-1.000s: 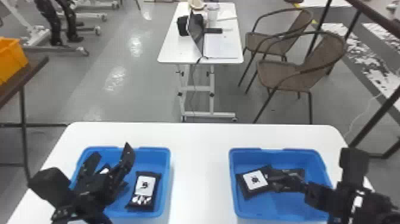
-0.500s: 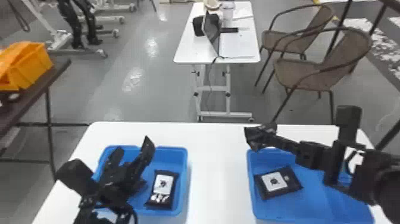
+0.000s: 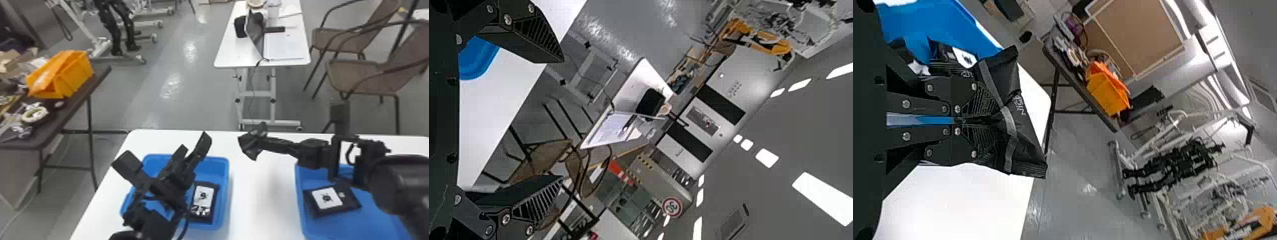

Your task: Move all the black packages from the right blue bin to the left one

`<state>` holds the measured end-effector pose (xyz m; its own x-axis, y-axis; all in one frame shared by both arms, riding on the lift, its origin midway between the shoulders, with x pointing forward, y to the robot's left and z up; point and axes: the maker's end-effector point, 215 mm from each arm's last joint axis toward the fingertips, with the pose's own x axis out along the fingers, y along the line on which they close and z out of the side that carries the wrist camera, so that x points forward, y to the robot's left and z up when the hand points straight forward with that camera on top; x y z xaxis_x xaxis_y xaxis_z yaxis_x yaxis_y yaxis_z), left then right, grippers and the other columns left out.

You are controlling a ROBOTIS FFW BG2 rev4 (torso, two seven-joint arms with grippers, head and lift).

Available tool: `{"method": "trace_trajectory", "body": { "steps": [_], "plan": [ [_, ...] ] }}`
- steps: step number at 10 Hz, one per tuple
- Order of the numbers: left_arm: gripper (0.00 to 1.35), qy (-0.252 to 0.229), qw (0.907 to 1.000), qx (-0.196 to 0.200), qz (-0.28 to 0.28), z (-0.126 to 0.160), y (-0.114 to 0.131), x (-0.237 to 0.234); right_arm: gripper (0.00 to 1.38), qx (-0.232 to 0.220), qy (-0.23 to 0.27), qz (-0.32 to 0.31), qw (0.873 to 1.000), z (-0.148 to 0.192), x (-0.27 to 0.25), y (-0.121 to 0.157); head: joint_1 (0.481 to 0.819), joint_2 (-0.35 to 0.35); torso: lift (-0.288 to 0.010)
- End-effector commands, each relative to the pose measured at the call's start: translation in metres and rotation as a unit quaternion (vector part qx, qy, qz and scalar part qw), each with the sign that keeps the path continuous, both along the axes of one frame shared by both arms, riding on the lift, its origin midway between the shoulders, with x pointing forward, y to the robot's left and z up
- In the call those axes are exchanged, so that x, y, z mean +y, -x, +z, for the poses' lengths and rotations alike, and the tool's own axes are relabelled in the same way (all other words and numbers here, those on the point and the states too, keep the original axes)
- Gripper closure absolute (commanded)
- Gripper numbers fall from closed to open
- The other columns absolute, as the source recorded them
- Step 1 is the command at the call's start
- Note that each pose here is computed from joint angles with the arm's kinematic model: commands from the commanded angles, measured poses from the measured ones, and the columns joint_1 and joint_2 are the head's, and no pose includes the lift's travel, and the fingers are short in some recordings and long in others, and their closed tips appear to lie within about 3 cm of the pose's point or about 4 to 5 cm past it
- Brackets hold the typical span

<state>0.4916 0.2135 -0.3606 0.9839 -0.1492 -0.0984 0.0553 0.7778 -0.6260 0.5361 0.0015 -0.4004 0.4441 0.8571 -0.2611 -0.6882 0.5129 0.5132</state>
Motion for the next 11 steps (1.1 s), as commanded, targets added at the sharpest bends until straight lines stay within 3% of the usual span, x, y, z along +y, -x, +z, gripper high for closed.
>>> {"method": "trace_trajectory", "body": {
  "steps": [1,4,7,9,10,11],
  "plan": [
    [0.2,0.016,0.9989,0.002,-0.043,0.007,-0.01,-0.02,1.09,-0.006,-0.01,0.037,0.999,0.006,0.032,0.007,0.695,0.224,-0.04],
    [0.2,0.019,0.9964,0.001,-0.083,0.014,-0.014,-0.044,1.09,-0.013,-0.017,0.083,0.996,0.014,0.067,0.019,0.695,0.246,-0.04],
    [0.25,0.018,0.9936,0.008,-0.112,0.012,-0.014,-0.057,1.09,-0.014,-0.022,0.083,0.996,0.015,0.068,0.018,0.695,0.245,-0.04],
    [1.02,0.017,0.9922,0.024,-0.121,0.004,-0.012,-0.061,1.09,-0.017,-0.025,0.081,0.996,0.017,0.067,0.016,0.695,0.239,-0.04],
    [1.2,0.006,0.9924,0.03,-0.119,0.001,-0.011,-0.06,1.09,-0.017,-0.026,0.08,0.996,0.017,0.067,0.016,0.695,0.237,-0.04],
    [1.21,0.008,0.9933,0.031,-0.111,0.003,-0.011,-0.058,1.09,-0.014,-0.027,0.08,0.996,0.015,0.067,0.017,0.695,0.236,-0.04]
  ]
}}
